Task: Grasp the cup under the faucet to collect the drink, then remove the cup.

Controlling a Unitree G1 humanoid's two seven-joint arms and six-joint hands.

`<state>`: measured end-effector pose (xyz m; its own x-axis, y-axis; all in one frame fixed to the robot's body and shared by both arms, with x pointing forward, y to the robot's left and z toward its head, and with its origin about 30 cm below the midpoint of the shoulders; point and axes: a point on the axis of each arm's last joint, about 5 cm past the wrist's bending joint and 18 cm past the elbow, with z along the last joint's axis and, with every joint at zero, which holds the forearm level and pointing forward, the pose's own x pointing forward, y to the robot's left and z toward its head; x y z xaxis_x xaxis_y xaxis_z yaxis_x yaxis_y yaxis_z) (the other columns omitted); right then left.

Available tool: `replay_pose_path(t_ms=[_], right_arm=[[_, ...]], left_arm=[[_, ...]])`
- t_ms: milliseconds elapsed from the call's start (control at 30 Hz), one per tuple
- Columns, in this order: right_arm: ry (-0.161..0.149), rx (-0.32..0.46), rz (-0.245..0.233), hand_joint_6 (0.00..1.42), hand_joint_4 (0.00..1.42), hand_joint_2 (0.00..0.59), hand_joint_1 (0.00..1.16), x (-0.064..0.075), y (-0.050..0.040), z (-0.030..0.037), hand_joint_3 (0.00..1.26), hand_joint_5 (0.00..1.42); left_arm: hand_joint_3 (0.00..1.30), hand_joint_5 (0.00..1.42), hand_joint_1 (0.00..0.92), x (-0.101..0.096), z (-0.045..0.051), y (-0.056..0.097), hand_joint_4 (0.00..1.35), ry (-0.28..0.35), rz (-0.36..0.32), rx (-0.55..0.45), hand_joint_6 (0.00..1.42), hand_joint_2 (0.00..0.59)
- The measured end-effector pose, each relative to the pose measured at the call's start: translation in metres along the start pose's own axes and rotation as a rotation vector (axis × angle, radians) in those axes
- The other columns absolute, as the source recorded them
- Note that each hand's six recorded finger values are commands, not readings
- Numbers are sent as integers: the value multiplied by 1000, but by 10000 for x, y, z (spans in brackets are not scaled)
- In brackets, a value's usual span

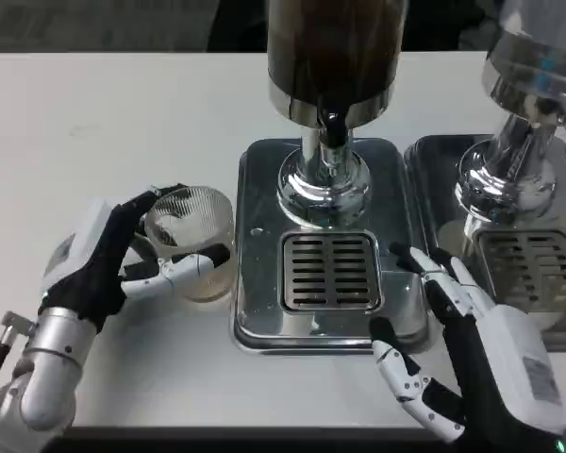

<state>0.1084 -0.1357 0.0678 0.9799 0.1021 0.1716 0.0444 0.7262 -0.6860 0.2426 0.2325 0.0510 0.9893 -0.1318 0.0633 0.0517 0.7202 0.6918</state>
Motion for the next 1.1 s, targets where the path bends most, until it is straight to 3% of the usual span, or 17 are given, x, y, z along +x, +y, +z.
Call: replay_pose_path(t_ms=[333, 667, 767, 967, 1100], right_arm=[[5, 6, 1, 105, 210, 438, 383, -11, -3, -4, 168, 72], [10, 24, 2, 98, 218, 438, 387, -39, -4, -3, 176, 73], [8, 29, 1, 97, 219, 438, 388, -37, -2, 1, 177, 73], [5, 37, -1, 87, 220, 438, 390, -36, -2, 4, 178, 73], [1, 40, -1, 84, 222, 438, 390, -35, -3, 6, 178, 79]], left_arm=[[514, 850, 486, -42, -10, -26, 534, -10, 26, -12, 996, 99], [544, 875, 479, -205, -68, -58, 562, -46, 77, 2, 1043, 85], [545, 878, 487, -220, -67, -23, 569, -73, 102, 0, 1056, 86], [545, 879, 491, -170, 17, 92, 572, -196, 159, -9, 1062, 86], [545, 879, 492, -144, 62, 89, 572, -242, 144, 2, 1064, 86]])
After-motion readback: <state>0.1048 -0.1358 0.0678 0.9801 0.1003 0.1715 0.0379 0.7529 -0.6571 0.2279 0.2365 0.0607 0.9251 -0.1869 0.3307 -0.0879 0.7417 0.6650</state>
